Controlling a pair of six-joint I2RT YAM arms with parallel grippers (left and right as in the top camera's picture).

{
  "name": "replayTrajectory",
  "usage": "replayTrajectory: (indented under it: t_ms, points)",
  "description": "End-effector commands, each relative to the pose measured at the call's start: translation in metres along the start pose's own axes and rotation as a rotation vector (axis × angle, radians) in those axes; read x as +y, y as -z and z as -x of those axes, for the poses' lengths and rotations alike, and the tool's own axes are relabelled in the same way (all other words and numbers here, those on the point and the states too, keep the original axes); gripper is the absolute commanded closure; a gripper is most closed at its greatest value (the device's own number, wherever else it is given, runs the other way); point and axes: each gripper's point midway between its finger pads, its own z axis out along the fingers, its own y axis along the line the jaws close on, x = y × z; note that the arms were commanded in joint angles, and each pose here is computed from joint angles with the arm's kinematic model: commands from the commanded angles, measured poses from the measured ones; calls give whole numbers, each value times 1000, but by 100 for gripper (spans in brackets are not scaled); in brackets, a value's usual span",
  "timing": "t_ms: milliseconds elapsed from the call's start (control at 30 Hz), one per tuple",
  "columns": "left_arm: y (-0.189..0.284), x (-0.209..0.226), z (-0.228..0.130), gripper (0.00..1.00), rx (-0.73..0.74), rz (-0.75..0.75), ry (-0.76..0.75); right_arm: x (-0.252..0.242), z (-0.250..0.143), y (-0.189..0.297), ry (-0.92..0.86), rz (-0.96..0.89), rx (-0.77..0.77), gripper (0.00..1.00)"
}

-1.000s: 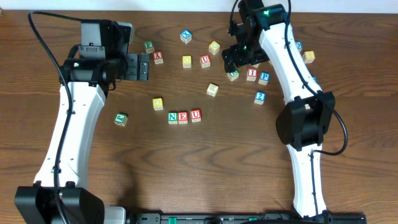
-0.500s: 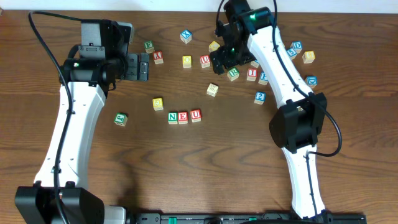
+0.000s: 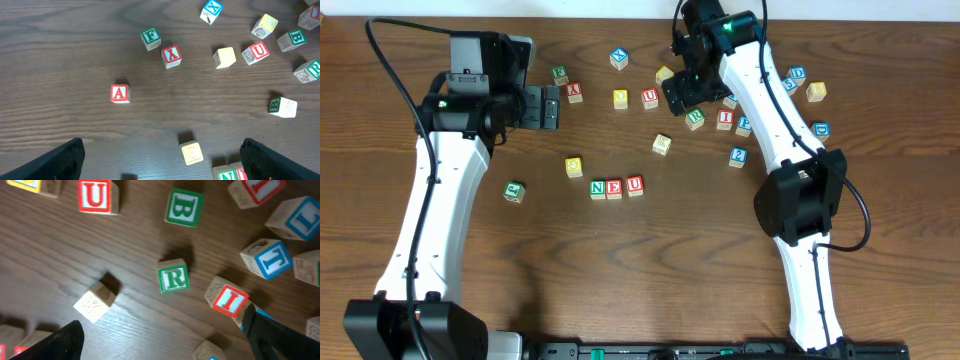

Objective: Spell out NEURIPS
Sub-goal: 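Position the right gripper above the green R block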

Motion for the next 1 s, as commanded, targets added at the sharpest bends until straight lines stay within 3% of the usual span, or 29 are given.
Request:
replayTrajectory:
  t_ms: [0,667,967]
  points:
    - [7,0,10,2,-30,-2,-11,-4,0,-11,-16,-39,16,4]
    - [7,0,10,2,-30,-2,-11,3,-7,-38,-16,-20,66,24]
    - [7,0,10,2,-30,-2,-11,3,-12,-48,-15,-19,92,27]
